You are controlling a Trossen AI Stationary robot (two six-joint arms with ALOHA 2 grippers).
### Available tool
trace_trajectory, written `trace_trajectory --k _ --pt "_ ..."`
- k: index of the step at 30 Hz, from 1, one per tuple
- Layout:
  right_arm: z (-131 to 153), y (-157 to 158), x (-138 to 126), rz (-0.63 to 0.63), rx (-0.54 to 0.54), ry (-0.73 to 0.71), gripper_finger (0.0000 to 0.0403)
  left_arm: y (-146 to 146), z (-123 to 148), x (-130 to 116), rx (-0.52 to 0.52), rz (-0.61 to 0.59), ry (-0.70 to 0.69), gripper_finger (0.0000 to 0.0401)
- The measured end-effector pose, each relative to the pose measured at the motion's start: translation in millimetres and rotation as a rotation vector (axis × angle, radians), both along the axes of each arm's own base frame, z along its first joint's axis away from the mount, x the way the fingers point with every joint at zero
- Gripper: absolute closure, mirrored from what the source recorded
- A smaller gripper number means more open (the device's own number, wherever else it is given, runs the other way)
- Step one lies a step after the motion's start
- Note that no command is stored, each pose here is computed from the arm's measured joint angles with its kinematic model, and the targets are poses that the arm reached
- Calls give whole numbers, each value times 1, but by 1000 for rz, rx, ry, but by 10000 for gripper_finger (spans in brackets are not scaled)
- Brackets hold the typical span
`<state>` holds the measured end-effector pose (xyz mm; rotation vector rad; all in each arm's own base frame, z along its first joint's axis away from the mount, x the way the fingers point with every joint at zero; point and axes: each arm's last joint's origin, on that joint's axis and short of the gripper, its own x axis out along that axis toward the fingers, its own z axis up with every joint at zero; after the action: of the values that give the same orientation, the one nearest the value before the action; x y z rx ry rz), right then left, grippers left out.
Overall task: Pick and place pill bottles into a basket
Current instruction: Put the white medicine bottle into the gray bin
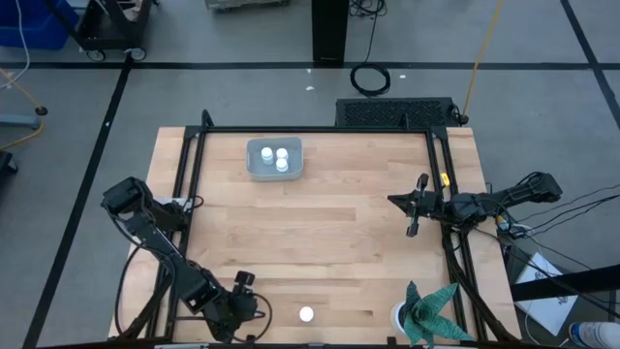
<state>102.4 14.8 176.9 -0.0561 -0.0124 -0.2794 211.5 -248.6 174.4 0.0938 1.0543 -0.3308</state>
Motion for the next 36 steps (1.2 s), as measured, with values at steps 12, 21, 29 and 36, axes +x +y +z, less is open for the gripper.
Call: trace_trajectory --k 12,21,29,36 --pt "0 0 0 0 1 0 398 14 16 -2 171 -16 -122 235" --pt "0 0 0 0 0 1 399 49 73 -16 225 18 -287 237" --pt "0 0 0 0 1 0 399 100 119 -33 262 77 -379 238" --pt "0 0 0 0 0 0 399 154 145 -48 332 228 -418 235"
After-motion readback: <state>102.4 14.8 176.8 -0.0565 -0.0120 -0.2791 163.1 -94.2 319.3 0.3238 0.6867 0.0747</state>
